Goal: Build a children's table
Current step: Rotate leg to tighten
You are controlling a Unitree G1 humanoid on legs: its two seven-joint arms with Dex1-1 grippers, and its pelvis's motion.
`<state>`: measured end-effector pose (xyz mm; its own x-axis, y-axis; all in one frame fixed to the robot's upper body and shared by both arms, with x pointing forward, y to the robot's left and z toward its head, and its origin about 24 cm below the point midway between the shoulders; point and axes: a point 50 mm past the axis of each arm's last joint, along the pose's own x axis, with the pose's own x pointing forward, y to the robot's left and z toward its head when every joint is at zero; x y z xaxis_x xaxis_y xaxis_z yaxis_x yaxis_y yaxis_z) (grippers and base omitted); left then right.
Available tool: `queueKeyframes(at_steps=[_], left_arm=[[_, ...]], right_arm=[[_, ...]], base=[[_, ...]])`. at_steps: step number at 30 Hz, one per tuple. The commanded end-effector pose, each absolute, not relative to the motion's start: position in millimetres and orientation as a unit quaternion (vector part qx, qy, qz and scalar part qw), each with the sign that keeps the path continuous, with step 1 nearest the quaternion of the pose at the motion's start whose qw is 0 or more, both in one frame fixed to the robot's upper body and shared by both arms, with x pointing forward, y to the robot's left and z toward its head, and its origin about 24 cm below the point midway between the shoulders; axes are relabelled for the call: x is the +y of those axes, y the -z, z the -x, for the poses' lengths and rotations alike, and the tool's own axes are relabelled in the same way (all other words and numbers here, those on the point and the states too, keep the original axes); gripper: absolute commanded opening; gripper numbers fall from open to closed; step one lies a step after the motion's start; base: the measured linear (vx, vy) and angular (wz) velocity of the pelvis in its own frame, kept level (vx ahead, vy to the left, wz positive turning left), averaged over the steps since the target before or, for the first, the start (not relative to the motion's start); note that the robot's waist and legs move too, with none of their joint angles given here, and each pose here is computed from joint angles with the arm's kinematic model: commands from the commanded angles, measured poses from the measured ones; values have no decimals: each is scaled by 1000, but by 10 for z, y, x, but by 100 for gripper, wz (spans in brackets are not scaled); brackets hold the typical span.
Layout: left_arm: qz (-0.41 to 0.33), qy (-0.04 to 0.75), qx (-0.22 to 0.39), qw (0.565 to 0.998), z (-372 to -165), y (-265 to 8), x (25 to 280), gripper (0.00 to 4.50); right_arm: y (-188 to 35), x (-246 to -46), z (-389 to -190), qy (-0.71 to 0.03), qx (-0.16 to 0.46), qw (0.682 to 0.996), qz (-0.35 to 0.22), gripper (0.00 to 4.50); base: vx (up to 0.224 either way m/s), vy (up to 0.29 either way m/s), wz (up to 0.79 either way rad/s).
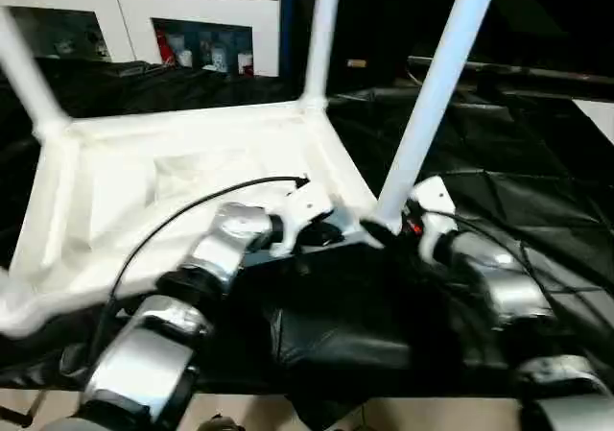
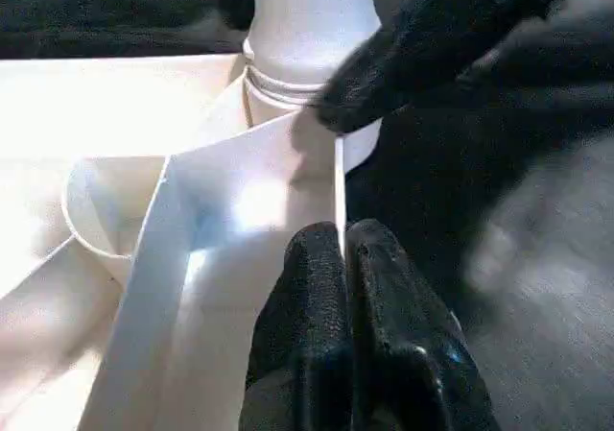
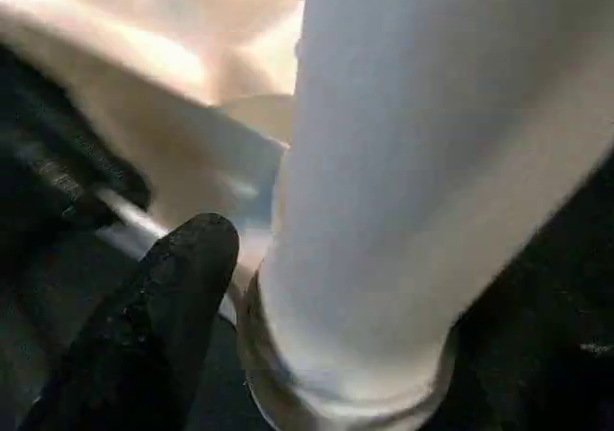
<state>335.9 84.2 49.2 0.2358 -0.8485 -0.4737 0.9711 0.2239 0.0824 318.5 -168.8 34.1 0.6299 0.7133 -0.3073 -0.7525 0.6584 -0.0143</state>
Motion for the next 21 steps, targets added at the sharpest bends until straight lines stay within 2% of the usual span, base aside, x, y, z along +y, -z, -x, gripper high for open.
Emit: queueKeyframes(at_steps=[1,3,6,9,12,15,16,20,21], left_arm=[[-179,644,171,724,-3257,-457,843,0],[-175,653,174,716,-3246,-467,884,0],[-161,690,194,678,-3181,-497,1025,0],[-159,694,199,674,-3175,-508,1077,0],[-158,694,202,673,-3173,-518,1116,0],[-156,692,201,676,-3176,-529,1144,0],[-156,692,201,676,-3176,-531,1148,0],[-152,693,200,675,-3158,-531,1153,0],[-152,691,199,678,-3159,-527,1146,0]], right_arm=[[-402,-1681,-3101,-476,130,866,79,363],[-424,-1717,-3083,-488,129,859,83,363],[-490,-1802,-3052,-515,128,843,88,363],[-508,-1810,-3033,-530,127,835,77,363],[-496,-1805,-3001,-548,134,822,78,330],[-477,-1774,-2990,-556,138,816,73,327],[-475,-1766,-2989,-558,138,815,72,293],[-456,-1725,-2972,-566,138,811,61,284],[-443,-1712,-2961,-567,139,810,58,268]], base=[[0,0,0],[0,0,0],[0,0,0],[0,0,0],[0,0,0],[0,0,0],[0,0,0],[0,0,0],[0,0,0]])
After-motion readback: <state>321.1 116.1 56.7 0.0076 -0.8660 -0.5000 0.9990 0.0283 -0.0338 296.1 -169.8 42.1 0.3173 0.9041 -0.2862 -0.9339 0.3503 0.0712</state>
